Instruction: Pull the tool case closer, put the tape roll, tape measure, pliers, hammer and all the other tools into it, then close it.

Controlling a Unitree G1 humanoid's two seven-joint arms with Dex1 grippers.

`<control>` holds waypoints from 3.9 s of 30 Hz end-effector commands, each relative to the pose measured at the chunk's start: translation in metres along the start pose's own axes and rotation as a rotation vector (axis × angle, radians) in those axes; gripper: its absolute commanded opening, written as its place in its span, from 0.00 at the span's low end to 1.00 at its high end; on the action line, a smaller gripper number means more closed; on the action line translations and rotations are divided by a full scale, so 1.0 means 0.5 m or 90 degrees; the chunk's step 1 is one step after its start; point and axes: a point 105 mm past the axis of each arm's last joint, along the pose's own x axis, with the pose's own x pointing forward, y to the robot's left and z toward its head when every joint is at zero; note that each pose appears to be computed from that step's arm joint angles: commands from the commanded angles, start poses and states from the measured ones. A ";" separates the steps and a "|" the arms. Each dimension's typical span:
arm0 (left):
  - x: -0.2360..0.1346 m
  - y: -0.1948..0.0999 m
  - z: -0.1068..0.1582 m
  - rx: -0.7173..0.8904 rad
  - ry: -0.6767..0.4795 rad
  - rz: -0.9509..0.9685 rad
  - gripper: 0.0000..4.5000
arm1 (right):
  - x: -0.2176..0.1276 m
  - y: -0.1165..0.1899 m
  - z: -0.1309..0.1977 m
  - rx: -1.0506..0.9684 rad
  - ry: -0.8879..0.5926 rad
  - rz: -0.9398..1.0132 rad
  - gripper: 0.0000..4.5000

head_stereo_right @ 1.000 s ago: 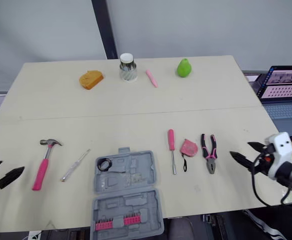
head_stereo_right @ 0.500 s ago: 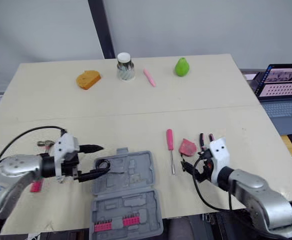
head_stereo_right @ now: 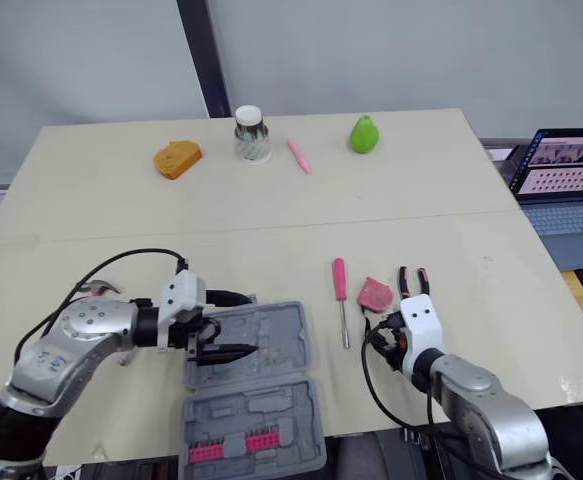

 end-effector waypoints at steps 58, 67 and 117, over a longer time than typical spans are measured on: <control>0.029 -0.054 -0.029 0.051 0.064 -0.103 1.00 | -0.014 0.008 -0.055 -0.003 0.026 0.010 0.01; 0.019 -0.073 -0.040 0.042 0.074 -0.129 1.00 | -0.069 0.027 -0.114 0.034 0.074 0.013 0.01; -0.003 -0.086 -0.029 0.063 0.014 -0.055 1.00 | -0.151 0.006 -0.078 -0.176 0.066 0.283 0.82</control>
